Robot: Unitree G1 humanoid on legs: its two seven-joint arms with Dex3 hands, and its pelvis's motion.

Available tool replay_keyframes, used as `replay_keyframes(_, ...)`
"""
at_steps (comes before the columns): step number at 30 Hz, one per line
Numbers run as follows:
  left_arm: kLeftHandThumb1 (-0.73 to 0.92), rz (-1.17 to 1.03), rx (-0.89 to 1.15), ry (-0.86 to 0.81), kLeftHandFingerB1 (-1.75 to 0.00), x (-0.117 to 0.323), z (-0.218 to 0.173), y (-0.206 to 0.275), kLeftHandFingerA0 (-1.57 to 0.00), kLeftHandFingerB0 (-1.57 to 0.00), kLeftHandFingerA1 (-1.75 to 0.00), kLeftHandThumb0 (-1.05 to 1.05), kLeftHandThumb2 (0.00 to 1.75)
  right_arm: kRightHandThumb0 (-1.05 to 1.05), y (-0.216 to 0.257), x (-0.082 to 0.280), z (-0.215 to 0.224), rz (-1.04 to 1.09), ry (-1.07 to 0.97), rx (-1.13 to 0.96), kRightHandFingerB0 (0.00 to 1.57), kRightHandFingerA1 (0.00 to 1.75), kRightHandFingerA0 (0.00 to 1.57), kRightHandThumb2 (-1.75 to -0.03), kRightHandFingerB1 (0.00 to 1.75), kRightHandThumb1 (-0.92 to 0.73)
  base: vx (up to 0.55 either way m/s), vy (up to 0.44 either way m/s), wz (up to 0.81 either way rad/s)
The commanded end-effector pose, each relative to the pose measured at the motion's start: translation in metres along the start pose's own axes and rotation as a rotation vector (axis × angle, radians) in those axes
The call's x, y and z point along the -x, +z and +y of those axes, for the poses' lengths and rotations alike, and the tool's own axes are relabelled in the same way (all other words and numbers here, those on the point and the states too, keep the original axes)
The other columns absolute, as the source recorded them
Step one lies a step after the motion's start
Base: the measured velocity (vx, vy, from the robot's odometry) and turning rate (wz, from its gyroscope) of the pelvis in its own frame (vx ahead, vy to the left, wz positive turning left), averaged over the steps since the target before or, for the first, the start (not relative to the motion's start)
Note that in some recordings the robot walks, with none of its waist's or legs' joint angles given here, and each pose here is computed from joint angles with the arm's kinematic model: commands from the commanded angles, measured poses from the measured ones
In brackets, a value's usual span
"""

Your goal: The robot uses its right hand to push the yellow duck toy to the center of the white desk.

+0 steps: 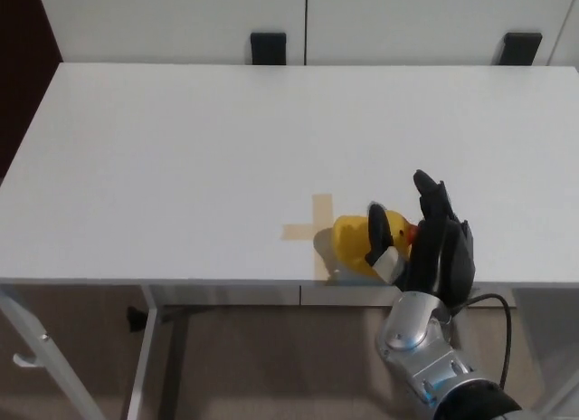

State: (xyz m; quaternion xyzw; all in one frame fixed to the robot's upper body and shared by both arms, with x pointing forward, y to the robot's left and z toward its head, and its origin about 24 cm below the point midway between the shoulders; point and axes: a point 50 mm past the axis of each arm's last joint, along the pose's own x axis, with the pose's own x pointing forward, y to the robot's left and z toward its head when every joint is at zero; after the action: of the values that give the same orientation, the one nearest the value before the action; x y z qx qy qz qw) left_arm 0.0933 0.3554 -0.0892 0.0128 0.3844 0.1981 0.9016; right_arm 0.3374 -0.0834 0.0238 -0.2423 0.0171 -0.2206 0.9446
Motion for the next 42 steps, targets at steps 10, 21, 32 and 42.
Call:
replay_keyframes(10,0.35,-0.13,-0.053,-0.07,-0.84,0.001,-0.009,0.01,-0.94,-0.95,-0.8,0.04,1.24,-0.72,0.049,0.001,0.016,-0.147,-0.018,-0.01,0.13,0.38,0.02,-1.02,0.47,-0.64,0.0,0.0,0.0)
replay_keyframes(21,0.32,-0.146,-0.066,-0.092,-0.86,-0.002,-0.016,0.014,-0.9,-0.95,-0.82,0.02,1.26,-0.71,0.057,0.004,0.021,-0.119,0.028,-0.112,0.17,0.4,0.02,-0.99,0.49,-0.62,0.0,0.0,0.0)
replay_keyframes(32,0.32,-0.141,-0.084,-0.102,-0.85,-0.002,-0.018,0.015,-0.9,-0.96,-0.84,0.03,1.27,-0.68,0.036,0.027,0.033,0.052,0.062,-0.272,0.21,0.37,0.06,-0.64,0.34,-0.82,0.0,0.0,0.0)
replay_keyframes(42,0.29,-0.142,-0.092,-0.105,-0.85,-0.003,-0.019,0.016,-0.91,-0.96,-0.85,0.04,1.31,-0.74,0.038,0.036,0.042,0.144,0.124,-0.419,0.2,0.36,0.05,-0.66,0.33,-0.84,0.0,0.0,0.0)
